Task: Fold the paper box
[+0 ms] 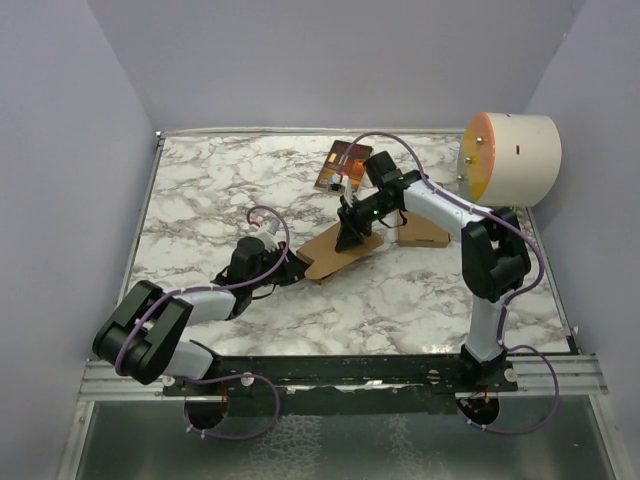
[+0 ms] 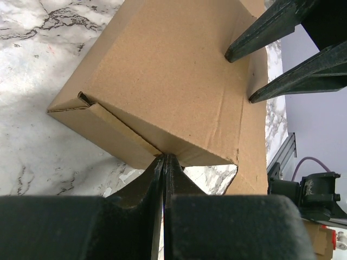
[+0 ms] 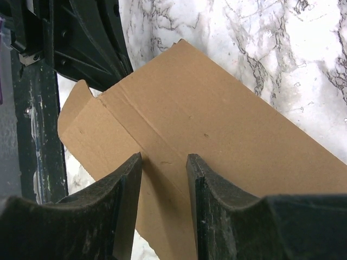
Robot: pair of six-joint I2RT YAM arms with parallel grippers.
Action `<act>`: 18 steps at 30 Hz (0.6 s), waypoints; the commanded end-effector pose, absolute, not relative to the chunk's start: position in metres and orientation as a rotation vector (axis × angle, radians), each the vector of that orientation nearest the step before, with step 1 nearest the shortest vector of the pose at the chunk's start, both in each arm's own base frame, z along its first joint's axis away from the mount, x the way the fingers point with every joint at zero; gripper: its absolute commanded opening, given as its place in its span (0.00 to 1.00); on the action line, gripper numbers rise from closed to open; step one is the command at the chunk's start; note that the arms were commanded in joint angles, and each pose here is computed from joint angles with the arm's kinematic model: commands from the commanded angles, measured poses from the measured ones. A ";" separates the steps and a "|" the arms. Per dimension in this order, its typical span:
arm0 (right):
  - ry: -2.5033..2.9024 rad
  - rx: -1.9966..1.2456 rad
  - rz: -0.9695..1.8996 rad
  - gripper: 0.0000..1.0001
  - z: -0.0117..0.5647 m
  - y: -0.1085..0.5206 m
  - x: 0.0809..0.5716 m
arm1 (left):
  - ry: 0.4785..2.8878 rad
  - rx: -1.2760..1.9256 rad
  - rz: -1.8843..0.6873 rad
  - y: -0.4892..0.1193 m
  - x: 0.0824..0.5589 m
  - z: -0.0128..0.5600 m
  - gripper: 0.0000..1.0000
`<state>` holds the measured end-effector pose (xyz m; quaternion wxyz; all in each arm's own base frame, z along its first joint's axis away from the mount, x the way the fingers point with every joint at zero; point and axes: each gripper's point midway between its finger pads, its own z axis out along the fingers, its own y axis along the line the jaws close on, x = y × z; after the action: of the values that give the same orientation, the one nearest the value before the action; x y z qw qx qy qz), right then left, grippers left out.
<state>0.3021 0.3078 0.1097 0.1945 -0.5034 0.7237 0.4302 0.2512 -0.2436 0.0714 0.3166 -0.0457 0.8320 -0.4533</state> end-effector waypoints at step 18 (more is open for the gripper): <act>2.068 -1.431 1.201 0.40 0.098 0.310 0.296 | 2.159 -0.102 -1.220 -0.245 0.248 0.084 0.03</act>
<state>0.2975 0.3091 0.1052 0.1842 -0.5044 0.7257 0.4301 0.2560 -0.2489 0.0858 0.3228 -0.0601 0.8146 -0.4781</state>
